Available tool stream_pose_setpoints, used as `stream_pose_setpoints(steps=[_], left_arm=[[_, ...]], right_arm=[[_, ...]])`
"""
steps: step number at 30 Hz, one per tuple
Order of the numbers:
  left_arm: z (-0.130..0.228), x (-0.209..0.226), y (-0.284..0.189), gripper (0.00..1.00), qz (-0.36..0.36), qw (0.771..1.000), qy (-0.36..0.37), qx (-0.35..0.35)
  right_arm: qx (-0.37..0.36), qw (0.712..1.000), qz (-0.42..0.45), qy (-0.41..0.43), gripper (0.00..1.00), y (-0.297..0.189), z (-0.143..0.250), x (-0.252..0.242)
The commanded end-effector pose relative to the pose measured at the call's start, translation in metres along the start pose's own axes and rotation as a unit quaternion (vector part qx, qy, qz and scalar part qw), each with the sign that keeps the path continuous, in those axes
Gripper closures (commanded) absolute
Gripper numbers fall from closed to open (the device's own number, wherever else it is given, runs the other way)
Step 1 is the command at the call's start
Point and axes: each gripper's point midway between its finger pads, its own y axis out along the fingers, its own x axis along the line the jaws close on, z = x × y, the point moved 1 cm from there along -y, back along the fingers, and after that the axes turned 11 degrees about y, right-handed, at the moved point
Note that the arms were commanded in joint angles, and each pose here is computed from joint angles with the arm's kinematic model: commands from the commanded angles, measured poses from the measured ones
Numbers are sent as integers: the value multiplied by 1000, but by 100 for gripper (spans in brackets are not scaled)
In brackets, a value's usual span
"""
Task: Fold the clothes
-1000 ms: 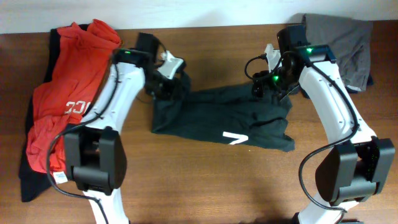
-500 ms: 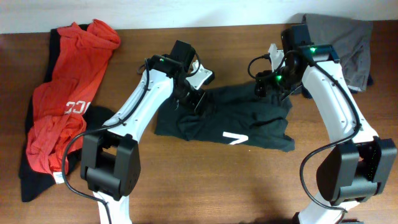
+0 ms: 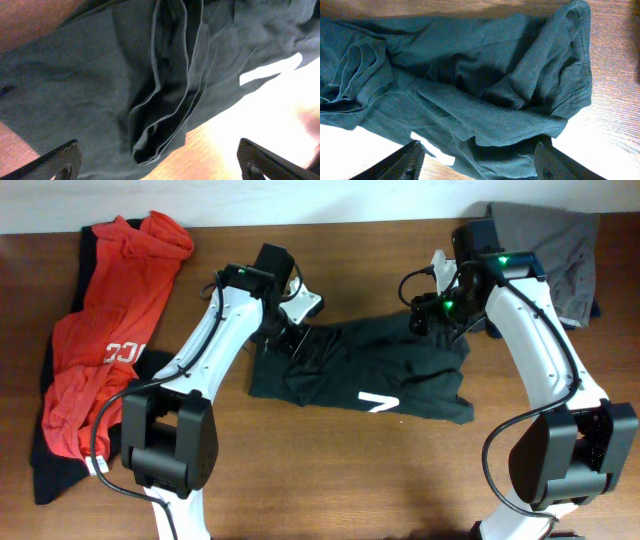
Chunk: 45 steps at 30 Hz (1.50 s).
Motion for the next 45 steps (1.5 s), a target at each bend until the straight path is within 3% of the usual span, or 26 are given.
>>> stream_pose_setpoints(steps=[1,7,10,11,14,19,25,31,33,35,37,40,45], left_arm=[[16,2,28,1,18,997,63,41],[34,-1,48,11,43,992,94,75],[36,-1,50,25,44,992,94,76],[36,-2,50,32,46,992,94,75],[32,-8,50,66,62,992,93,63],[19,-33,50,91,119,988,96,28],[10,-60,53,96,148,982,116,17],[-4,-79,61,95,144,983,113,8],[-12,-82,63,69,139,985,99,-1],[-18,-82,62,53,135,988,80,-8],[-34,-80,51,27,126,990,64,-28],[-55,-77,32,5,115,989,72,-57],[-94,-65,-19,1,80,985,90,-123]], right_arm=[[-9,1000,-2,4,25,-4,-6,0],[-9,1000,-2,4,25,-4,-6,0],[-9,1000,-2,4,25,-4,-6,0],[-10,1000,-2,4,25,-4,-6,1],[-13,1000,-3,3,25,-4,-8,1],[-14,1000,-3,3,25,-4,-8,1],[-20,1000,-4,2,25,-4,-11,1],[-31,999,-6,19,25,-5,-17,-2],[-35,998,-4,44,25,-7,-20,-12],[-33,998,-12,57,25,-8,-20,-17],[-28,995,-47,80,25,-12,-21,-24],[-19,992,-75,104,25,-17,-19,-34],[8,992,-67,103,25,-20,-4,-55]])
